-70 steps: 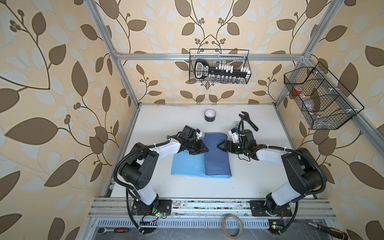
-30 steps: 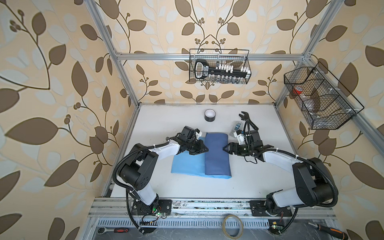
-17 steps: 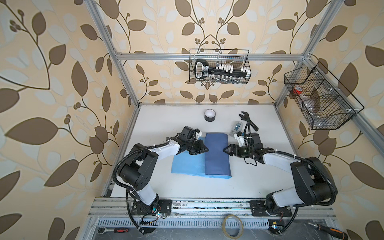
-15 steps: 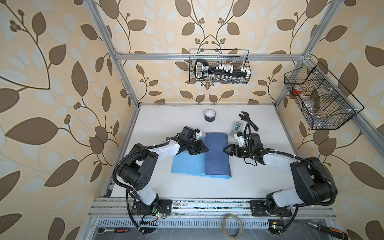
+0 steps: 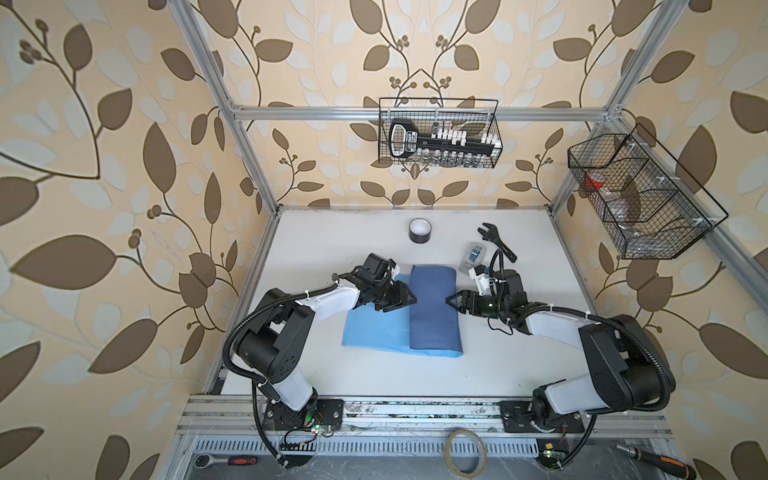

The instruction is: Wrap the gift box in paper

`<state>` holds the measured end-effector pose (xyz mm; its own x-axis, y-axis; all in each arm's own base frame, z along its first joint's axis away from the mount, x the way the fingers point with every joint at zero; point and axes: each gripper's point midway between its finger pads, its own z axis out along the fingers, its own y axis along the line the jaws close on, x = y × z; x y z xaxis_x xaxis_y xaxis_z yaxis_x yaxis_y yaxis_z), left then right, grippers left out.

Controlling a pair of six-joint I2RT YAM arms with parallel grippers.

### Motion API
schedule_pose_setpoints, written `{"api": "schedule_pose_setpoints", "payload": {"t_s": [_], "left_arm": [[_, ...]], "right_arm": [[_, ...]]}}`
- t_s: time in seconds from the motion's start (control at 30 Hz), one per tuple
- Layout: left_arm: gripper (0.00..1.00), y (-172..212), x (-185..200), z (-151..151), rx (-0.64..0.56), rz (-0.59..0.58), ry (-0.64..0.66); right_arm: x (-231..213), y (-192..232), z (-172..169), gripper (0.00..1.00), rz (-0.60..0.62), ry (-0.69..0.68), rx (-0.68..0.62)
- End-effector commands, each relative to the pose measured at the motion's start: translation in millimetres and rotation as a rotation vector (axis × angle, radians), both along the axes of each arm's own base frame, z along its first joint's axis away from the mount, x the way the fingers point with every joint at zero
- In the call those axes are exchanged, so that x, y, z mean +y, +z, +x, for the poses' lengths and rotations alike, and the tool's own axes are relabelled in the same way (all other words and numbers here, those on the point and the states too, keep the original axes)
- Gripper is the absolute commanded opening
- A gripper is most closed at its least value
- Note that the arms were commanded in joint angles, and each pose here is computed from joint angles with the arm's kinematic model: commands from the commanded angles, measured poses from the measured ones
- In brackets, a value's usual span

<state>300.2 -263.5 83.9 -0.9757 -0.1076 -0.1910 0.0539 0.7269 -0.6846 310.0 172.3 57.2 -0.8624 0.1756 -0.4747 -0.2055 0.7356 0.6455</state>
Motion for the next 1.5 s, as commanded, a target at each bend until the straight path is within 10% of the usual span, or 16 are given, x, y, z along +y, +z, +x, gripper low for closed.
{"api": "schedule_pose_setpoints", "payload": {"t_s": [0.0,0.5,1.03,1.47], "left_arm": [[0.56,21,27,6,-0.069,0.050,0.072],[0.80,-18,180,-34,-0.071,0.338,0.526],[0.77,-58,157,-78,0.118,0.247,0.420],[0.69,-28,127,-44,0.010,0.091,0.350]], "right_arm": [[-23,-51,-33,0.77,-0.130,-0.046,0.169],[-18,-52,-32,0.77,-0.121,-0.027,0.155],[-16,-51,-31,0.77,-0.110,-0.023,0.145],[-16,-51,-32,0.77,-0.110,-0.023,0.142]]}}
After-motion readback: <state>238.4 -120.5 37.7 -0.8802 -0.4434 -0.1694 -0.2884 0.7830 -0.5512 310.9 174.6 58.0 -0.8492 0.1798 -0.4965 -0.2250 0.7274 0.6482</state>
